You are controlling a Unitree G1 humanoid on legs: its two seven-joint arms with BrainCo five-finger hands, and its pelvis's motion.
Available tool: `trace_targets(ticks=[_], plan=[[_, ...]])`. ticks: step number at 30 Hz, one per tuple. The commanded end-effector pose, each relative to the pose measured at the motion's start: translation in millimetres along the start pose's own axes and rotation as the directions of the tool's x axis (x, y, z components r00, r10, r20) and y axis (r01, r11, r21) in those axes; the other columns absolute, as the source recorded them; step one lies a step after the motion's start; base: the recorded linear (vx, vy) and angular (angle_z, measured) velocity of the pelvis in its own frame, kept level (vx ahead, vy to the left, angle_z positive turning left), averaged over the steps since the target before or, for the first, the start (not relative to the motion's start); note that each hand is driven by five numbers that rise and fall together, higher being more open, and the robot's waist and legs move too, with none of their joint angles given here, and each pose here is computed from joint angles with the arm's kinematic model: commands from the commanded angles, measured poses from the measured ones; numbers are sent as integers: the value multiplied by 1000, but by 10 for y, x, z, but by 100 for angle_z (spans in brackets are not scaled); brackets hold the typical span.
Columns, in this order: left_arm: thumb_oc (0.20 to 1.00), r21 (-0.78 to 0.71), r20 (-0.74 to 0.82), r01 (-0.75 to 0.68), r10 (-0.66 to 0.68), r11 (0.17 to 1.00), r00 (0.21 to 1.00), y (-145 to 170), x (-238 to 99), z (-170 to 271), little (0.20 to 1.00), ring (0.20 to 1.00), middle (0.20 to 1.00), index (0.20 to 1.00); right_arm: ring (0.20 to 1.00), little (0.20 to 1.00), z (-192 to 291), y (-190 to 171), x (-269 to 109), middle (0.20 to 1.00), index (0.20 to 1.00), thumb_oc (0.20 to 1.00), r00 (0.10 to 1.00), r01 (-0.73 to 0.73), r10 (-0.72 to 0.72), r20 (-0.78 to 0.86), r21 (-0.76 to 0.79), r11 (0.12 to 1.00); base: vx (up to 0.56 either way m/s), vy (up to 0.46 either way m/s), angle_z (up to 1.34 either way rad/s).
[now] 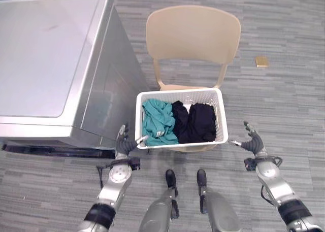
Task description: Grab the laundry basket,head to the washer,open it,put in the laundry and shut it.
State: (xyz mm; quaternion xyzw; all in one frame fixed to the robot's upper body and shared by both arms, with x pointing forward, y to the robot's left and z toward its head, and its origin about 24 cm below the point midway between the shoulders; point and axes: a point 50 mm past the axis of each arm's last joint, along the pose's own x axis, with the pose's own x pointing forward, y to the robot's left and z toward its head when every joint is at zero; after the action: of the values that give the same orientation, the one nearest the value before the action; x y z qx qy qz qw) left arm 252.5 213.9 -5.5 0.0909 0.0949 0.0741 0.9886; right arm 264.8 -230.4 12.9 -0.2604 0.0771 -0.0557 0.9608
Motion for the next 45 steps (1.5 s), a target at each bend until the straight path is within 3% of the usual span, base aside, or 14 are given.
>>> trace_targets(ticks=[1, 7, 13, 28, 36, 45], plan=[[1000, 73, -36, 4, -2, 997, 999, 177, -97, -141, 1000, 1000, 1000, 1000, 1000, 1000, -57, -73, -94, 1000, 1000, 1000, 999, -27, 28, 23, -47, 999, 8, -108, 3], [1000, 155, -368, 59, 2, 986, 930, 299, -530, -903, 1000, 1000, 1000, 1000, 1000, 1000, -668, 109, -397, 1000, 1000, 1000, 966, -143, 129, -224, -48, 989, 1, -92, 11], [1000, 189, -524, 35, 70, 981, 849, 339, -712, -1256, 1000, 1000, 1000, 1000, 1000, 1000, -934, 190, -519, 1000, 1000, 1000, 926, -132, 130, -354, 21, 991, -39, -92, 15], [1000, 173, -549, -1, 98, 985, 830, 217, -691, -1328, 1000, 1000, 1000, 1000, 1000, 1000, -1177, 291, -733, 1000, 1000, 1000, 868, -59, 117, -482, 135, 989, 23, 201, 69], [1000, 235, -522, -48, 168, 971, 836, 436, -600, -1261, 1000, 1000, 1000, 1000, 1000, 1000, -883, 590, -550, 1000, 1000, 1000, 904, -150, 206, -375, 173, 973, 39, 299, 8], [1000, 213, -511, 27, 88, 977, 855, 193, -562, -1246, 1000, 1000, 1000, 1000, 1000, 1000, -542, 772, -412, 1000, 1000, 1000, 915, -320, 344, -210, 144, 937, 90, 69, 43]])
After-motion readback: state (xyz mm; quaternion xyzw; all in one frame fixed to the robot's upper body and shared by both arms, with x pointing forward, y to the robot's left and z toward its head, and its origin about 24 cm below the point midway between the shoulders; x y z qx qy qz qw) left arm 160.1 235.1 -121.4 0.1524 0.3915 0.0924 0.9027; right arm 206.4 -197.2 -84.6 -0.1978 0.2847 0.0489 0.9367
